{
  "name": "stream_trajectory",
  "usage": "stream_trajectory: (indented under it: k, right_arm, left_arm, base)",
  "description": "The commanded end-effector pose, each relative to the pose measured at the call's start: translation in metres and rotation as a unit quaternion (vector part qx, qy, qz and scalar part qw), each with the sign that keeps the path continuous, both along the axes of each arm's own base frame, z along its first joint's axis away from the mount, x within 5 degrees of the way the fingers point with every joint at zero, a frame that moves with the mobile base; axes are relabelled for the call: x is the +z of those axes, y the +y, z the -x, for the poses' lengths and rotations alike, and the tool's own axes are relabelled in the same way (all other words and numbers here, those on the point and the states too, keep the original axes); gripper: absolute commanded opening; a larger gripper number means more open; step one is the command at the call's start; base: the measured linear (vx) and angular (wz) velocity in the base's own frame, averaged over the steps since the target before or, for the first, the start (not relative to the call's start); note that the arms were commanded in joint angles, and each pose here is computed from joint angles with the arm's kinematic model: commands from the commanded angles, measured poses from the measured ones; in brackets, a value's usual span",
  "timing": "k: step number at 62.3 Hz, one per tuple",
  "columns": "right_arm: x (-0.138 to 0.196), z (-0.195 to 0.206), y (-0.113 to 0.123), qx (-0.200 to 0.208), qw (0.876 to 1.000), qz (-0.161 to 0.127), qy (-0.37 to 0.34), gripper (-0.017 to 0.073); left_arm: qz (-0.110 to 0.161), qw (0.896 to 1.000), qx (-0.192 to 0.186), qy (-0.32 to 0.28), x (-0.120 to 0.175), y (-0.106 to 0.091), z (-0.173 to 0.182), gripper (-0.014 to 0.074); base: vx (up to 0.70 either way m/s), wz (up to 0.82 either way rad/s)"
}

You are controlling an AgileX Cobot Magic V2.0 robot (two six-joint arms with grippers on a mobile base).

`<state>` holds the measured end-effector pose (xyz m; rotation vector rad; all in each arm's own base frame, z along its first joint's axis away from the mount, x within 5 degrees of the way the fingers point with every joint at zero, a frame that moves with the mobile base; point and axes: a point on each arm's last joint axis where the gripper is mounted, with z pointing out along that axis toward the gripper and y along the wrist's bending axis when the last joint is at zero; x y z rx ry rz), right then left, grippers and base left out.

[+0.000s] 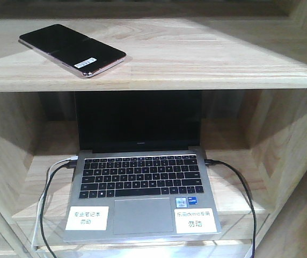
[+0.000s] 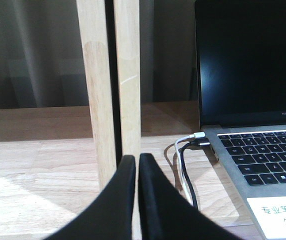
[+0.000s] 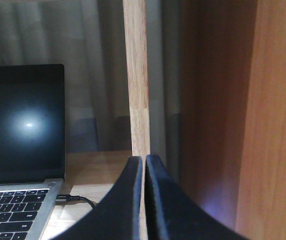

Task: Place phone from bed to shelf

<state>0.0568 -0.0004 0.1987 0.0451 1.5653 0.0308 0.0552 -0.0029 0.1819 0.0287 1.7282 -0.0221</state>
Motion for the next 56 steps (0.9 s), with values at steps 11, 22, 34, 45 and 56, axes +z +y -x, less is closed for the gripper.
stream_trajectory:
  k: [11,22,34,45,56]
  right_arm:
    - [0.0048,0.0006,-0.0007,-0.005,0.999,0.006,-0.039,-0.0004]
    - [0.0048,0.0006,-0.0007,-0.005,0.999,0.006,-0.039,-0.0004]
    - [0.0048,0.0006,-0.0007,-0.005,0.999,0.006,-0.039,-0.0004]
    - [0.0045,0.0005,-0.0007,-0.005,0.999,0.006,-0.037,-0.0004]
    - [0.0045,0.0005,-0.0007,-0.005,0.999,0.006,-0.037,-0.0004]
  left_arm:
    - [0.007,0.999,0.003,-0.038,0.0062,0.0005,-0.0005,0.0001]
    - [0.007,0.999,0.003,-0.038,0.0062,0.0005,-0.0005,0.0001]
    - [0.007,0.999,0.003,-0.038,0.0062,0.0005,-0.0005,0.0001]
    - [0.007,0.999,0.003,-0.038,0.0062,0.0005,-0.0005,0.0001]
    - [0.007,0.999,0.003,-0.038,0.0062,0.0005,-0.0005,0.0001]
  base:
    - [0.0,0.0]
    - [0.0,0.0]
    - [0.0,0.0]
    - [0.0,0.0]
    - [0.0,0.0]
